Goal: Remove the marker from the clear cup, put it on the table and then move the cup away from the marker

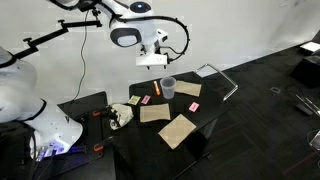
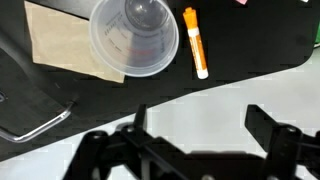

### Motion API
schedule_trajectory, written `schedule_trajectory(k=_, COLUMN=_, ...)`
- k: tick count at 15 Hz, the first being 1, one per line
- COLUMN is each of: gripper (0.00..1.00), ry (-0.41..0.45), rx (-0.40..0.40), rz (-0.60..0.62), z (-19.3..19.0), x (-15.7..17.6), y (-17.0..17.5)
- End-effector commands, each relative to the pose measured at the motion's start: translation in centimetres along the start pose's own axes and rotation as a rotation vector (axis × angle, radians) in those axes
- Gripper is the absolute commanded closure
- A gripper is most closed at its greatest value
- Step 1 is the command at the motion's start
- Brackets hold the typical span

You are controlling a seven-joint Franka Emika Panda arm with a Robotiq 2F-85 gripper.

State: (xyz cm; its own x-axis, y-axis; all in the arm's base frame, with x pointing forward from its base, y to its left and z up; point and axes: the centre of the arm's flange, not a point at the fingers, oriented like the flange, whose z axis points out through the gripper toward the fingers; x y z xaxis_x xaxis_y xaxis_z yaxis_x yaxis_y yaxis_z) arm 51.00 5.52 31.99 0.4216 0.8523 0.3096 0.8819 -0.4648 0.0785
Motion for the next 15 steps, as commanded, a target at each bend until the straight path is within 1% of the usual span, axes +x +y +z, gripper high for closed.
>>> schedule_trajectory(k=1, gripper=0.0, ry=-0.061, rx=-0.059, rz=0.095, z=-0.5, x=-0.3, y=0.3)
schedule_trajectory(k=5, gripper=0.0, ry=-0.132, rx=-0.059, rz=0.146, z=0.0, x=-0.3, y=0.5)
schedule_trajectory(k=8, gripper=0.0, ry=-0.185, rx=-0.042, rz=0.175, z=0.6, x=-0.3, y=0.3)
schedule_trajectory(k=11, gripper=0.0, ry=-0.216, rx=-0.013, rz=0.192, z=1.3, x=-0.4, y=0.0)
schedule_trajectory(k=15, gripper=0.0, ry=-0.237, rx=0.022, rz=0.203, z=2.2, x=-0.6, y=-0.1)
